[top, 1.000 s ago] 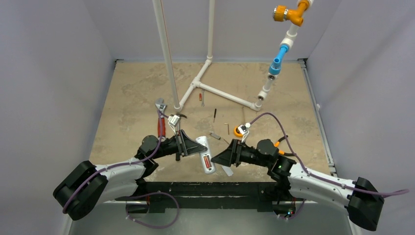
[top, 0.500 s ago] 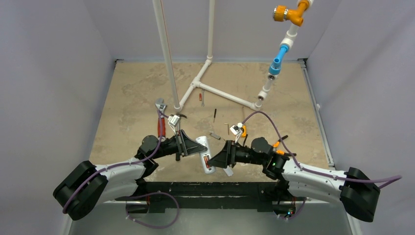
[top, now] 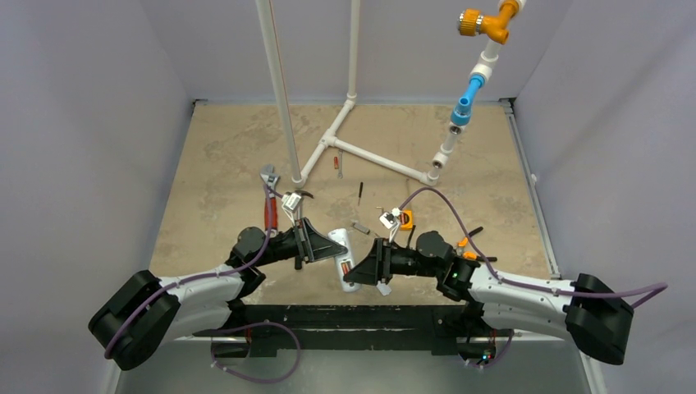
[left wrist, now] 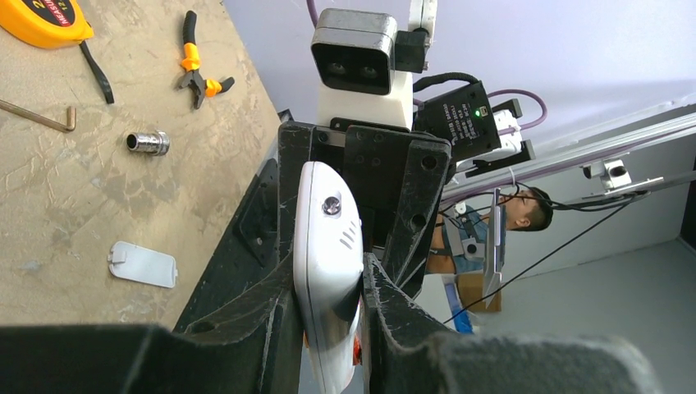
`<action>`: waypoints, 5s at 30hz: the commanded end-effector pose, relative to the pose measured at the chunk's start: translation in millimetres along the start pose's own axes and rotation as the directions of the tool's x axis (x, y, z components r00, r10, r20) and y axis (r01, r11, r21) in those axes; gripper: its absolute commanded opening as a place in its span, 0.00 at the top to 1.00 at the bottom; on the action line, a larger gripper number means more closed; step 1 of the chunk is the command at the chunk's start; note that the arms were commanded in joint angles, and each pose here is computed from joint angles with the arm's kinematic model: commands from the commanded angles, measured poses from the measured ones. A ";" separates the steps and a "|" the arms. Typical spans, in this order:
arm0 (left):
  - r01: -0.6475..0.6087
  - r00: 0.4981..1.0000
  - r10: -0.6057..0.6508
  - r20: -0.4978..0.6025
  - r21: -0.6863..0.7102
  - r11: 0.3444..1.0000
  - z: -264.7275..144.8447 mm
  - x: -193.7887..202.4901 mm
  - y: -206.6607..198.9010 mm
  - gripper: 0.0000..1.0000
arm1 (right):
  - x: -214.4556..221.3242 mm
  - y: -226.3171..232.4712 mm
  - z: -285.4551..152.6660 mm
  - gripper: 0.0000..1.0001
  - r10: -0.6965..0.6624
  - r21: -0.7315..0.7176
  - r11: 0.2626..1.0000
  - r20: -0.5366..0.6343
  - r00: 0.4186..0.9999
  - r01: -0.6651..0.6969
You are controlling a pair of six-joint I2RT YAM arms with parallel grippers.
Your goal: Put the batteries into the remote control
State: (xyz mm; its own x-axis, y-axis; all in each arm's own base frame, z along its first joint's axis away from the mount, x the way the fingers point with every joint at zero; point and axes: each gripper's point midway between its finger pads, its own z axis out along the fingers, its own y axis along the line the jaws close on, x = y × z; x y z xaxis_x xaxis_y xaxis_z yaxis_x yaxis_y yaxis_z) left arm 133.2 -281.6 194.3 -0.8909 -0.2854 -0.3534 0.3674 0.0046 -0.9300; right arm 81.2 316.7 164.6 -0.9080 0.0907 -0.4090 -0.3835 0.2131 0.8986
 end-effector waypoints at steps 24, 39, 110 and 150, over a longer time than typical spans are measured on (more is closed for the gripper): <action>-0.071 0.997 0.069 0.022 0.083 0.994 1.3 -7.5 -27.4 1.00 | -0.9 27.2 17.7 0.65 -0.101 -0.088 0.991 0.003 0.995 0.101; -0.073 0.997 0.072 0.017 0.072 0.995 0.3 -5.3 -23.1 1.00 | -31.6 44.9 9.6 0.48 -0.187 -0.050 0.980 0.131 0.974 0.195; -0.075 0.997 0.073 0.023 0.068 0.995 1.9 -7.3 -22.1 1.00 | -27.1 -14.4 2.9 0.90 -0.252 0.288 0.929 0.028 0.967 0.234; -0.078 0.980 0.116 0.159 -0.228 0.971 -56.4 -31.7 -16.7 1.00 | -193.0 -61.8 -6.3 0.35 -0.485 0.769 0.532 -0.067 0.872 0.355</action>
State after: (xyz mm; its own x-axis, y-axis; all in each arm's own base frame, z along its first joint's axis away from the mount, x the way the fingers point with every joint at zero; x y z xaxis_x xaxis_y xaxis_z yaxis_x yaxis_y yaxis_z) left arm 128.3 -239.6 246.5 -0.7660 -0.3996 -0.5035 0.4948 0.1335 -0.8587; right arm 257.0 267.2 222.3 -0.5657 0.0582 -0.8226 -0.3624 0.8785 0.3113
